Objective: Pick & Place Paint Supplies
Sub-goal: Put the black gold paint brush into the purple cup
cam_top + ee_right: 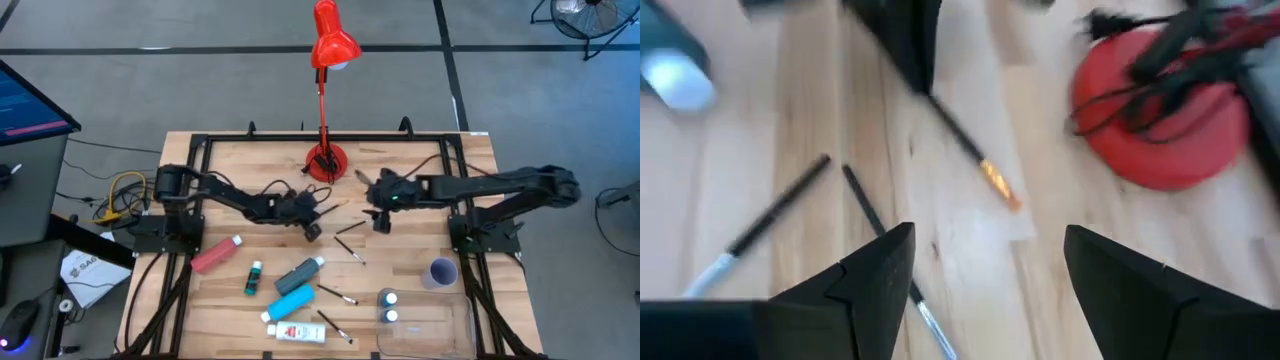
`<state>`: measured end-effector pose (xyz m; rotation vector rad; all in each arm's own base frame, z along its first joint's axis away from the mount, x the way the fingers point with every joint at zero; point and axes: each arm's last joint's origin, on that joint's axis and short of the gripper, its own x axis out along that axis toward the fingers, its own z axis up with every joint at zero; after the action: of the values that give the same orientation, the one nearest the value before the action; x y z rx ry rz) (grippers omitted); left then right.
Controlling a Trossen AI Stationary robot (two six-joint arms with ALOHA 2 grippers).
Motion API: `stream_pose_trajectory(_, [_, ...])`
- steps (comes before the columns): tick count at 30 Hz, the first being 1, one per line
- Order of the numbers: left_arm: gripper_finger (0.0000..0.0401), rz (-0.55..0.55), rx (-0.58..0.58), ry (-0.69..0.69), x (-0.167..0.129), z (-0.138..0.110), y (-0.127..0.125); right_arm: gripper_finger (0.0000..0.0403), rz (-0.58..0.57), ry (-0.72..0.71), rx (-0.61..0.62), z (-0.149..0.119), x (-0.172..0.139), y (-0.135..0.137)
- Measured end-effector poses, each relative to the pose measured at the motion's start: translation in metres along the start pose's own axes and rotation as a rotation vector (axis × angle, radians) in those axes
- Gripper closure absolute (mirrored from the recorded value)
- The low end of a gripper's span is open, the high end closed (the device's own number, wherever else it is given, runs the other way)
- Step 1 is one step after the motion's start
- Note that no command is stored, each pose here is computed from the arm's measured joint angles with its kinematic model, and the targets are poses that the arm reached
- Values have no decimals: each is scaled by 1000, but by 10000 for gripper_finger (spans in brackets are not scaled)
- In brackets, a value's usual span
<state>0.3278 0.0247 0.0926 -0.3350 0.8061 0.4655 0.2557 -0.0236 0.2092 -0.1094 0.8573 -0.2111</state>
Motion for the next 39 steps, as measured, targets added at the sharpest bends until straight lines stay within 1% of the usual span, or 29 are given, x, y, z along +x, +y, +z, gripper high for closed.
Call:
stream_pose_trajectory(2, [401, -24, -5, 8, -3, -4, 3, 152, 5, 58, -32, -3, 17, 3])
stream_pose_trajectory(6, [401, -57, -15, 29, -3, -5, 6, 152, 12, 117, -72, 7, 45, 8])
stream_pose_trajectory(10, [401, -89, -81, 48, -2, -3, 11, 152, 22, 162, -119, 17, 65, 13])
stream_pose_trajectory(15, [401, -152, -173, 91, 1, 1, 20, 152, 30, 220, -151, 25, 79, 15])
stream_pose_trajectory(18, [401, -186, -207, 112, 1, 2, 23, 152, 32, 228, -170, 28, 83, 15])
stream_pose_trajectory(23, [401, -258, -214, 151, 1, 1, 21, 152, 34, 235, -176, 28, 84, 15])
stream_pose_trajectory(26, [401, -270, -212, 153, 1, 1, 20, 154, 34, 242, -176, 27, 84, 15])
stream_pose_trajectory(30, [401, -284, -205, 117, 0, 4, 19, 161, 35, 245, -176, 27, 84, 15])
stream_pose_trajectory(39, [401, -285, -195, 102, -1, 5, 18, 198, 34, 209, -169, 31, 84, 18])
